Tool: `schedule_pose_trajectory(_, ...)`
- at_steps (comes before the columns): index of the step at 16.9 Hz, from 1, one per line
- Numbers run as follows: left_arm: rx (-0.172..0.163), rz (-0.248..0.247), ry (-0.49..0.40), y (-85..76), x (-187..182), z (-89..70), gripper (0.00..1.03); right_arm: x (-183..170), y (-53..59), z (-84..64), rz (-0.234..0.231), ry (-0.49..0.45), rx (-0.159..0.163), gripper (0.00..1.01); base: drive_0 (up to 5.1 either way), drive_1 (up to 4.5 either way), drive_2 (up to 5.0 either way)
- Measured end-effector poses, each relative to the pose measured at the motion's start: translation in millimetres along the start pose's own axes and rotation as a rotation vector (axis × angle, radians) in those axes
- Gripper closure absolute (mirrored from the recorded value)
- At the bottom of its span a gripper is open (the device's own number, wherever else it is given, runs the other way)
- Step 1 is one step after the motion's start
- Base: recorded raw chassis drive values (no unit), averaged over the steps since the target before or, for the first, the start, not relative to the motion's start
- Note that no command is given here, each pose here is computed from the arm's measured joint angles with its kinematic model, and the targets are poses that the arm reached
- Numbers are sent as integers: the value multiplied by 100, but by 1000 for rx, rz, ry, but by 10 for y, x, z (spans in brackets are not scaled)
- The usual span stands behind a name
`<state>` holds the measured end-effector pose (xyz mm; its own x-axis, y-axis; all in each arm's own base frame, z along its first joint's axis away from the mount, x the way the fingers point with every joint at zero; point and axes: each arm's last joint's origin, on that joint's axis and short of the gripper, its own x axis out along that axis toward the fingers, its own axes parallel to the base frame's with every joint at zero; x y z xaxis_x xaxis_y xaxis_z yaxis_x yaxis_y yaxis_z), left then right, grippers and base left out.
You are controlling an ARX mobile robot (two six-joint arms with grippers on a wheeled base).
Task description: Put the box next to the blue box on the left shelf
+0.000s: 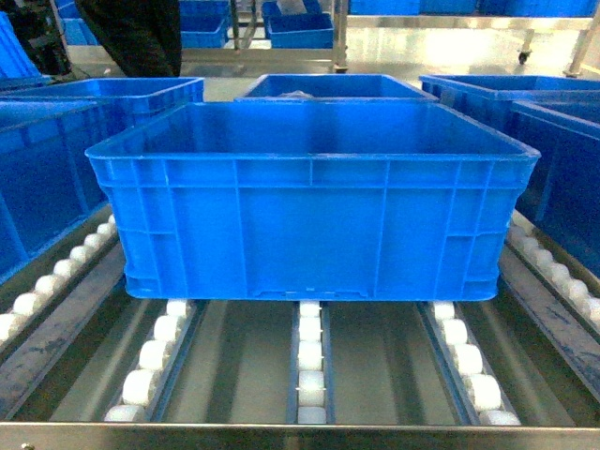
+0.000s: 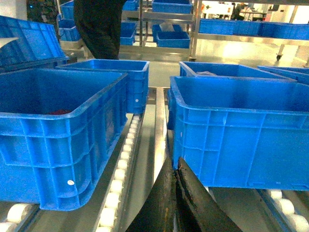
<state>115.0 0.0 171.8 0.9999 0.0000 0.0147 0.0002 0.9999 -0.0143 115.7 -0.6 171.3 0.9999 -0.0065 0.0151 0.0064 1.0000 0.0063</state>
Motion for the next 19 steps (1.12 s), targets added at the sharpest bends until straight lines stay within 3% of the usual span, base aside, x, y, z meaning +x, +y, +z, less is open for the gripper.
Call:
schedule_pose_trajectory(9, 0, 1, 18, 1, -106, -25, 102, -79, 0, -7, 0, 2, 0, 100, 0, 0, 0)
schedule_pose_trajectory(10, 0, 1, 37, 1, -170, -57, 102, -138, 0, -62, 2, 50, 0, 100, 0, 0, 0)
schedule_pose_trajectory(11, 0, 2, -12, 1, -180, -3, 102, -188, 0, -31, 2, 5, 0, 100, 0, 0, 0)
schedule_pose_trajectory(15, 3, 1, 14, 1, -178, -39, 102, -187, 5, -37, 7, 12, 0, 100, 0, 0, 0)
schedule_pose_trajectory(16, 3, 0, 15, 1, -178, -40, 95, -187, 5, -36, 7, 11, -1, 93, 0, 0, 0)
schedule_pose_trajectory(19, 3, 0, 15, 1, -178, -39, 53, -187, 5, -36, 7, 11, 0, 51, 0, 0, 0)
